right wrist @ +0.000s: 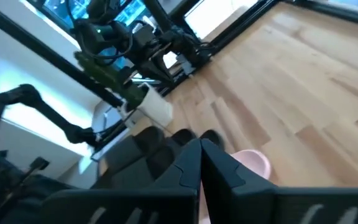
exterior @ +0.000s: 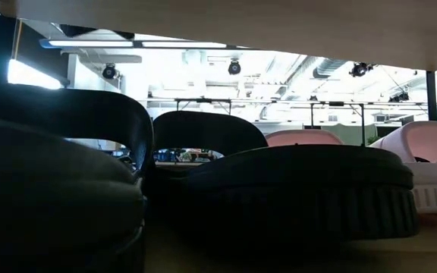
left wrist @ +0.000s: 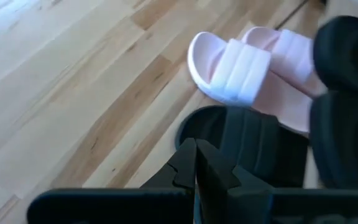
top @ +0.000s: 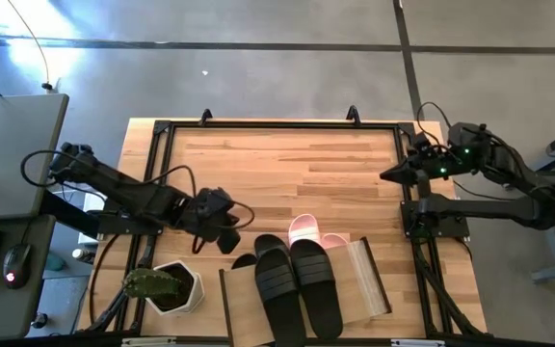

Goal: Pick and place slides into the shelf
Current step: Adjust the slippers under the shelf

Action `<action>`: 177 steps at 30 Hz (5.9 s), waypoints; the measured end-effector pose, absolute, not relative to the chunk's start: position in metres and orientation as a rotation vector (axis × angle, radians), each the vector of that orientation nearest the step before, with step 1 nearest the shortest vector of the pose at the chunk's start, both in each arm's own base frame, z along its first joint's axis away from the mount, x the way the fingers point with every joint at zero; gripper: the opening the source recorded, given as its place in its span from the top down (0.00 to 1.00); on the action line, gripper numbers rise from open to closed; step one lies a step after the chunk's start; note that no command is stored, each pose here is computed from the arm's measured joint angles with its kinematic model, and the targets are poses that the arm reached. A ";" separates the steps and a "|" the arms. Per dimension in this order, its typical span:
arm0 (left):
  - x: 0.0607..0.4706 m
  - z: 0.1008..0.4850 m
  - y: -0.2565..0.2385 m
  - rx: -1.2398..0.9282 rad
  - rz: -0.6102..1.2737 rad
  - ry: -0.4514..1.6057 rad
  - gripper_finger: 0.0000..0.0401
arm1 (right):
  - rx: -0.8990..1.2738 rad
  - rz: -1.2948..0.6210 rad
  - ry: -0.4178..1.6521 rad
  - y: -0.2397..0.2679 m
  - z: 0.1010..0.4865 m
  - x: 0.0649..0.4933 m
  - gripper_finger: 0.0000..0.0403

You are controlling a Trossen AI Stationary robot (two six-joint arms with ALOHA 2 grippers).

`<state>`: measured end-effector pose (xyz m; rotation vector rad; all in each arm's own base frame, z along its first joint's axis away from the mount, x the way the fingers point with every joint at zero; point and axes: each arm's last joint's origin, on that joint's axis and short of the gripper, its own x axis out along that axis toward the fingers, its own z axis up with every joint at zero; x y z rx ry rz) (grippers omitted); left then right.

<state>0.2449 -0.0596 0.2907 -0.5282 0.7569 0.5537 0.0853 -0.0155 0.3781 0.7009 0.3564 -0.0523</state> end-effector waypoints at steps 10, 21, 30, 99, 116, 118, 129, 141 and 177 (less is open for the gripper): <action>0.247 0.286 -0.056 -0.625 0.638 0.741 1.00 | 0.822 -0.116 0.631 -0.015 0.356 0.119 1.00; 0.261 0.292 -0.020 -0.785 0.637 0.684 1.00 | 0.915 -0.040 1.046 -0.066 0.297 0.181 1.00; 0.262 0.291 -0.001 -0.864 0.676 0.673 1.00 | 1.031 0.039 1.038 -0.110 0.285 0.209 1.00; 0.243 0.205 0.040 -0.614 0.653 0.782 1.00 | 0.625 0.051 1.491 0.012 0.137 0.365 1.00; 0.243 0.205 0.040 -0.645 0.651 0.781 1.00 | 0.486 0.019 1.468 0.026 0.144 0.363 1.00; 0.243 0.205 0.039 -0.647 0.647 0.783 1.00 | 0.492 0.006 1.463 0.026 0.145 0.363 1.00; 0.242 0.204 0.039 -0.646 0.649 0.796 1.00 | 0.499 -0.012 1.328 0.018 0.163 0.369 1.00; 0.241 0.204 0.039 -0.645 0.651 0.803 1.00 | 0.540 0.203 1.302 0.020 0.165 0.372 1.00; 0.278 0.168 0.034 -0.903 0.350 0.882 1.00 | 0.622 0.024 1.277 -0.036 0.164 0.369 1.00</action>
